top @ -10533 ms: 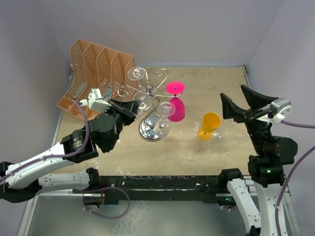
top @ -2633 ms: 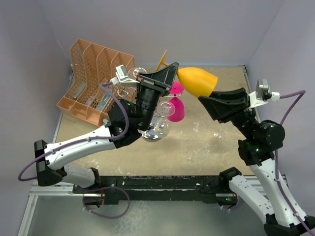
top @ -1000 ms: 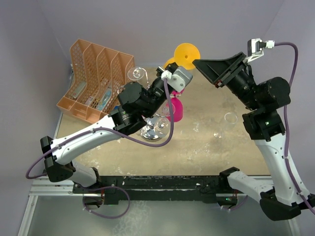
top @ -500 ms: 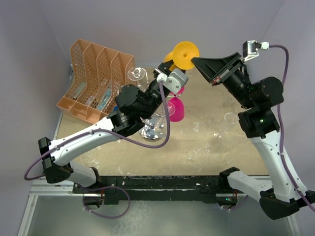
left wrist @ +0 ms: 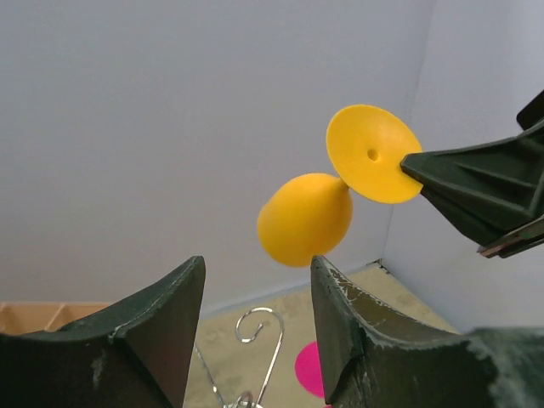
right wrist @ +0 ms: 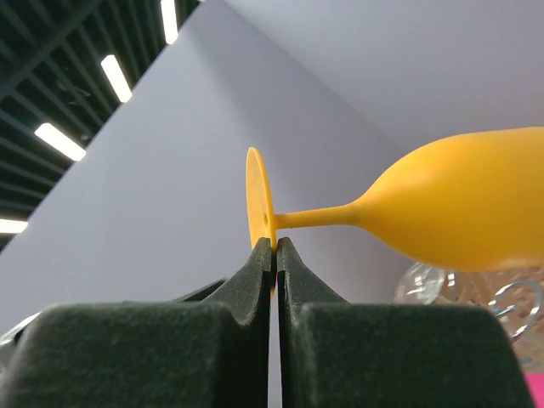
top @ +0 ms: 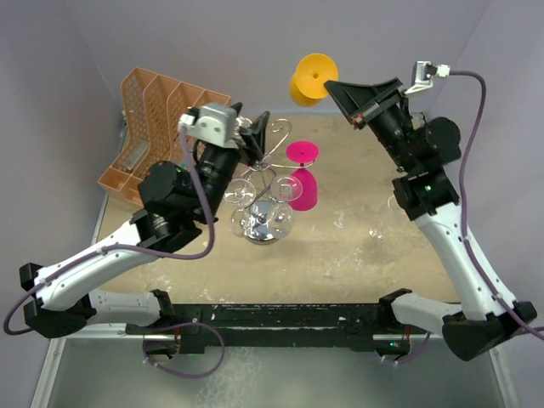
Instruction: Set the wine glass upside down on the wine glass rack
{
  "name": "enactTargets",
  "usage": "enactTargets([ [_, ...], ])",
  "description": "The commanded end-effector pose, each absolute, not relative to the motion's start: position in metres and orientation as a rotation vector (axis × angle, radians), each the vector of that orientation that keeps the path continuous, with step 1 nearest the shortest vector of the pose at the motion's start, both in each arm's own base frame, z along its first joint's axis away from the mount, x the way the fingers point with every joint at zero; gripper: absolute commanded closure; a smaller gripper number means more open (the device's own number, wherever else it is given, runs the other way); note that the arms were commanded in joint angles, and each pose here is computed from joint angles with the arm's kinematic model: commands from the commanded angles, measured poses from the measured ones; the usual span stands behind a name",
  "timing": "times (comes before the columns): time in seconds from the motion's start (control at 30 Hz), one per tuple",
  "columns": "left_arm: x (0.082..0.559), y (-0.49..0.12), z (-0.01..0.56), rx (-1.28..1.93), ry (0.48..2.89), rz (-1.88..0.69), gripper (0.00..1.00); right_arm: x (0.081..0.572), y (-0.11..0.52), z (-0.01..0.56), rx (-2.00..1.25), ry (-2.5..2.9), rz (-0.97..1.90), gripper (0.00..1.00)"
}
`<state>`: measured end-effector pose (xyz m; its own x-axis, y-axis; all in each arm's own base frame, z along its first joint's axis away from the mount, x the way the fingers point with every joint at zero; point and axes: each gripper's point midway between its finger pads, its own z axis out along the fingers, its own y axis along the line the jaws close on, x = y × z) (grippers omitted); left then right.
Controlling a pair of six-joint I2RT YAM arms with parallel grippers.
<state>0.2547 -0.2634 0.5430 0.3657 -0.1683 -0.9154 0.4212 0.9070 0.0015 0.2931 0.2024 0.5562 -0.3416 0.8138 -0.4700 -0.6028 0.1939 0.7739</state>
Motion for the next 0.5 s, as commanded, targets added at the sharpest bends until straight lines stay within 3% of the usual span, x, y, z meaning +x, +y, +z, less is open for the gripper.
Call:
enactTargets([
  [0.0,0.249,-0.218,0.524,0.0,1.27,-0.468,0.5,0.327,0.203,0.564,0.19,1.18,1.337,1.0],
  [0.47,0.21,-0.12,0.461,-0.237,1.462,-0.512,0.5,0.398,0.244,0.492,0.099,1.454,1.215,1.0],
])
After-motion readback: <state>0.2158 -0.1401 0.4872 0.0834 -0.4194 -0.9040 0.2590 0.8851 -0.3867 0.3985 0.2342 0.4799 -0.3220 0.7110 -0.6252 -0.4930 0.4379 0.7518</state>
